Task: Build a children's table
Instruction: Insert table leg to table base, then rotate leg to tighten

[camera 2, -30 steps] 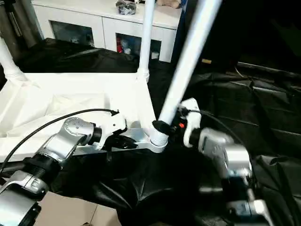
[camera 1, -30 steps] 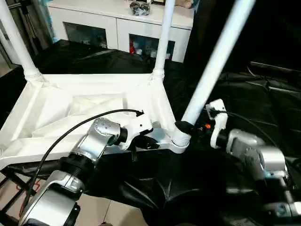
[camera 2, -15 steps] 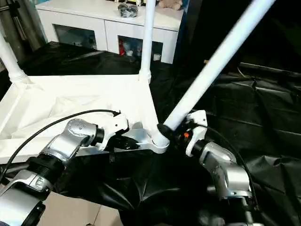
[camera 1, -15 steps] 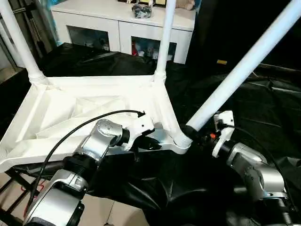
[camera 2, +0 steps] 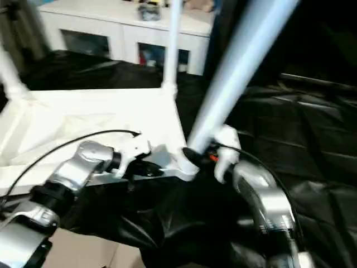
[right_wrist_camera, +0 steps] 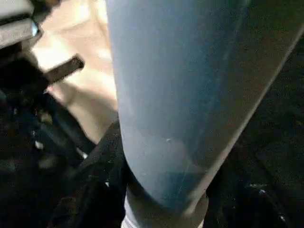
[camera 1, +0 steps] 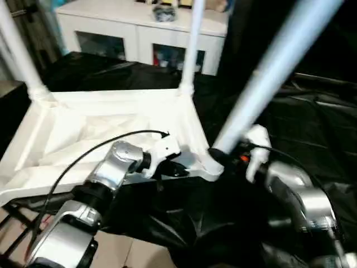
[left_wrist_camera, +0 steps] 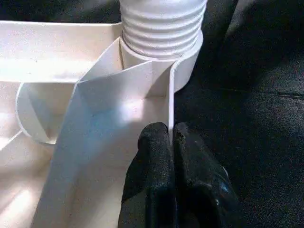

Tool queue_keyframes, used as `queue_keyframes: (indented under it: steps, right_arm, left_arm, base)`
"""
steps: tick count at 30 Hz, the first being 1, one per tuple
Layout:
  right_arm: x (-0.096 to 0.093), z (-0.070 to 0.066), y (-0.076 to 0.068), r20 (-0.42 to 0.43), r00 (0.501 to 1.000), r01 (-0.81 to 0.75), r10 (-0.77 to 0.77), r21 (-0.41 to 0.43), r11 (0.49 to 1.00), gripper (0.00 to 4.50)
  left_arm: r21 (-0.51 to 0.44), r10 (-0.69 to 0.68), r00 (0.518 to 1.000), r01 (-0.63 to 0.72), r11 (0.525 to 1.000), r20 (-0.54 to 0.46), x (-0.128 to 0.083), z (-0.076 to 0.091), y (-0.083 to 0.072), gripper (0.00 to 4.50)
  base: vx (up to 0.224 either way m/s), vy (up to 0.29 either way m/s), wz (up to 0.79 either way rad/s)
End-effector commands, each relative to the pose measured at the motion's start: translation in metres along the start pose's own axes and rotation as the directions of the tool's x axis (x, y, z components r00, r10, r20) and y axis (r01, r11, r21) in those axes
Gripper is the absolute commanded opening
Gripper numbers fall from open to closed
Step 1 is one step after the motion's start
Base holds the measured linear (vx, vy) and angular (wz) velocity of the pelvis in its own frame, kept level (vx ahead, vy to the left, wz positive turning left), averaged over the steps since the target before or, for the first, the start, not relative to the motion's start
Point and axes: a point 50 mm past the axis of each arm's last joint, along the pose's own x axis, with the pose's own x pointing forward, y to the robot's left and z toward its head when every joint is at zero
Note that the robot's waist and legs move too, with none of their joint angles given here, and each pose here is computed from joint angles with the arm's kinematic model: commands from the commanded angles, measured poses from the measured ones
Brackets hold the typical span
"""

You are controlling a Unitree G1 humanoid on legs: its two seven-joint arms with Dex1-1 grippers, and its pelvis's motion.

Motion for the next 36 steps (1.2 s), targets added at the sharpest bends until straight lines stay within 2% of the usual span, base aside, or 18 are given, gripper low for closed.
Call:
queue_keyframes:
  steps: [1,8,16,20,24,31,32,33,35,36]
  right_arm:
    - [0.000,-0.035,0.008,-0.153,0.987,-0.046,0.055,0.062,0.997,1.87]
    - [0.002,-0.033,0.006,-0.168,0.977,-0.129,0.133,0.039,0.991,1.86]
    - [-0.005,-0.030,0.010,-0.122,0.952,-0.279,0.280,0.023,0.960,1.86]
    - [-0.011,-0.033,0.011,-0.151,0.925,-0.352,0.348,0.007,0.936,1.86]
    - [-0.012,-0.037,0.011,-0.174,0.914,-0.375,0.367,-0.016,0.927,1.86]
    - [-0.004,-0.040,0.011,-0.150,0.937,-0.322,0.316,-0.020,0.946,1.86]
    - [0.002,-0.043,0.008,-0.148,0.959,-0.244,0.240,-0.012,0.970,1.86]
    - [0.003,-0.044,0.006,-0.150,0.965,-0.219,0.215,-0.010,0.976,1.86]
    - [0.012,-0.048,-0.004,-0.169,0.984,-0.063,0.064,0.006,0.998,1.86]
    - [0.013,-0.049,-0.005,-0.170,0.984,-0.045,0.046,0.007,0.999,1.86]
  left_arm:
    - [-0.011,0.020,1.000,-0.019,1.000,0.012,-0.003,-0.003,0.001,0.00]
    - [0.013,-0.003,1.000,0.003,1.000,0.022,-0.006,-0.001,0.001,0.00]
    - [0.106,-0.143,0.990,0.141,0.984,0.012,-0.013,0.001,-0.006,0.00]
    - [0.126,-0.205,0.979,0.203,0.971,0.011,-0.018,0.003,-0.008,0.00]
    - [0.124,-0.173,0.985,0.171,0.977,0.003,-0.019,0.004,-0.004,0.00]
    - [0.063,-0.022,0.999,0.020,0.998,0.034,-0.018,0.008,0.009,0.00]
    - [0.024,0.039,0.998,-0.040,0.999,0.049,-0.016,0.011,0.014,0.00]
    - [0.014,0.054,0.997,-0.055,0.998,0.052,-0.016,0.012,0.015,0.00]
    - [-0.034,0.115,0.991,-0.113,0.993,0.066,-0.013,0.017,0.019,0.00]
    - [-0.038,0.119,0.991,-0.116,0.992,0.068,-0.013,0.018,0.019,0.00]
  base:
    - [0.000,0.000,0.00]
    - [0.000,0.000,0.00]
    - [0.000,0.000,0.00]
    - [0.000,0.000,0.00]
    - [0.000,0.000,0.00]
    - [0.000,0.000,0.00]
    - [0.000,0.000,0.00]
    - [0.000,0.000,0.00]
    - [0.000,0.000,0.00]
    - [0.000,0.000,0.00]
